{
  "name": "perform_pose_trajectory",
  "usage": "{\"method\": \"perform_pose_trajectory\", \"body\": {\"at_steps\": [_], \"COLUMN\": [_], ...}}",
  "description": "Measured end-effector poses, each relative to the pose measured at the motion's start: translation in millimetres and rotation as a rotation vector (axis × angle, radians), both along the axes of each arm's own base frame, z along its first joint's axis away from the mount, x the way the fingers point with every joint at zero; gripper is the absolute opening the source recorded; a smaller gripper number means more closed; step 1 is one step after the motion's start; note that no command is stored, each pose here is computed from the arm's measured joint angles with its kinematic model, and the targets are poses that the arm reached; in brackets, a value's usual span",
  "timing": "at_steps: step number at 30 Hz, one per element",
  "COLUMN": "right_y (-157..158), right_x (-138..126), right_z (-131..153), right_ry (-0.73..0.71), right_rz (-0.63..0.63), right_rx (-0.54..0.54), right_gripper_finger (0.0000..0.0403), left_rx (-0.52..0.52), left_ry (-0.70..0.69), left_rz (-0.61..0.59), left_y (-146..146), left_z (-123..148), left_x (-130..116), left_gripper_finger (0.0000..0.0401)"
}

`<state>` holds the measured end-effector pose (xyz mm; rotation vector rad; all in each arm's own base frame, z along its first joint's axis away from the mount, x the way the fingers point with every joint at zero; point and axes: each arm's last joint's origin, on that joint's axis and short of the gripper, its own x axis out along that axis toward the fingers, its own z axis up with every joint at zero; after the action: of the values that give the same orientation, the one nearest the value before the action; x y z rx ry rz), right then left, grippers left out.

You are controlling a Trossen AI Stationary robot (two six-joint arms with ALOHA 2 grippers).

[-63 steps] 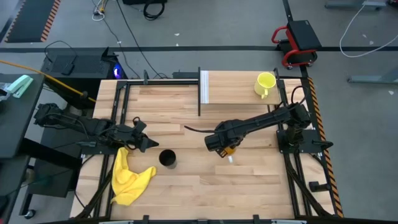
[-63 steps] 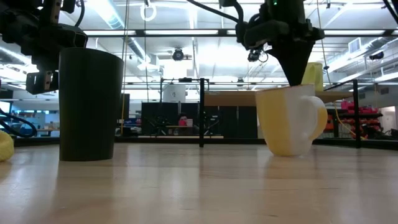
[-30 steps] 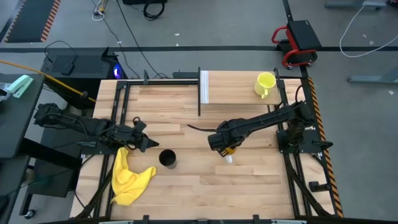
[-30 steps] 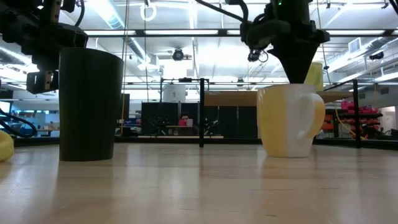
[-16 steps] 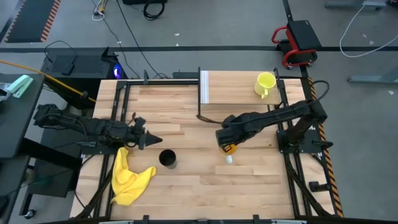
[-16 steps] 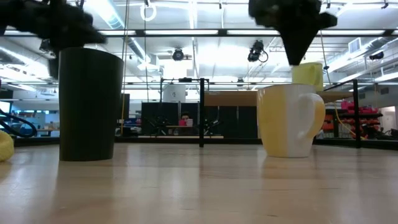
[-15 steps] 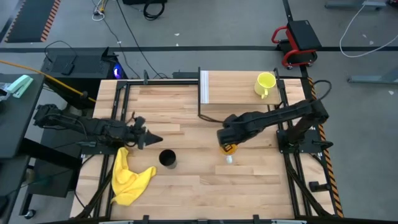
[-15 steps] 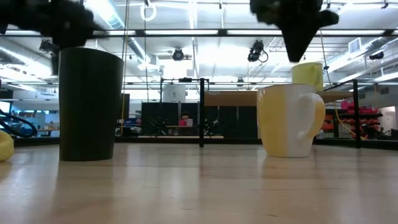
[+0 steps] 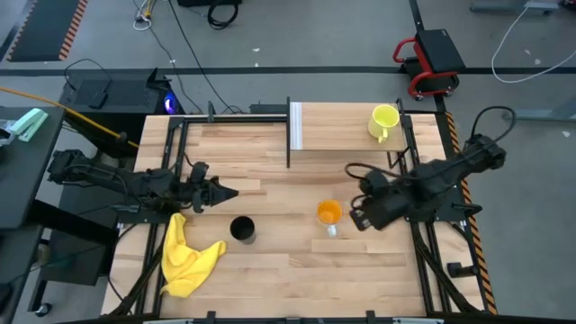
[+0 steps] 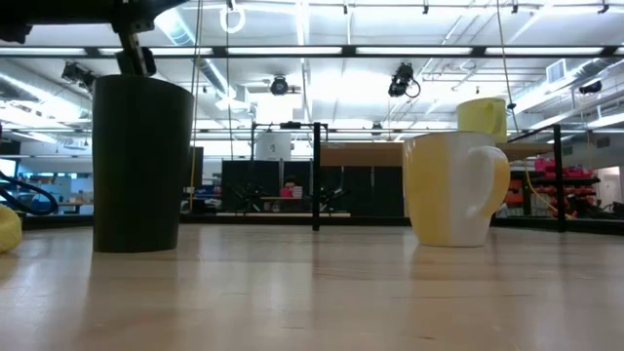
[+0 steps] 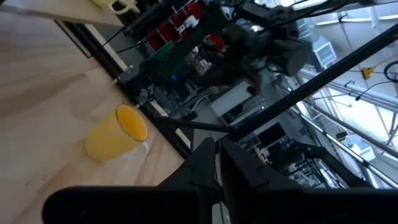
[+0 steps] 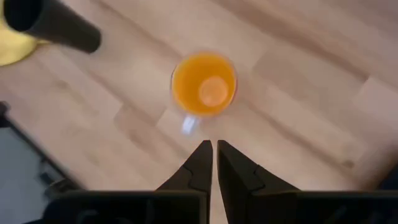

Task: Stack small to large cups/mugs on shelf
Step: Put the yellow mug on the shelf

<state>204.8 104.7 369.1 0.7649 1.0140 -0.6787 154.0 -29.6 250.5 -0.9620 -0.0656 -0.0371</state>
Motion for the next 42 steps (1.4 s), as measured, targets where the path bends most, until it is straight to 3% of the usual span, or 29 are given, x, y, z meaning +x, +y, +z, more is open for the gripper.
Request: {"method": "perform_pose_trajectory", "body": {"at_steps": [6,16,21,31,35,42], "right_y": [25,62,81,88,83,62], "right_x": [-29,-58,-62,-59,-59,-46], "right_z": [5,-6,-44,-130,-156,-175], "right_ry": [-0.019,-0.172,-0.228,-0.421,-0.493,-0.470], "right_rz": [-0.047,-0.110,-0.127,-0.166,-0.190,-0.192], "right_rx": [0.080,0.056,0.110,0.187,0.177,0.092], "right_gripper_finger": [0.0006,0.0029,0.0042,0.0061,0.0064,0.0064], "left_rx": [0.008,0.185,0.227,0.216,0.172,0.120], "left_ry": [0.009,0.069,0.239,0.347,0.377,0.439], "left_rz": [-0.010,-0.073,-0.110,-0.146,-0.144,-0.139], "left_y": [-6,-23,-33,-53,-57,-61], "left_z": [1,44,38,8,-4,-22], "left_x": [23,85,116,161,168,175], "left_gripper_finger": [0.0029,0.0032,0.0025,0.0041,0.0045,0.0041]}}
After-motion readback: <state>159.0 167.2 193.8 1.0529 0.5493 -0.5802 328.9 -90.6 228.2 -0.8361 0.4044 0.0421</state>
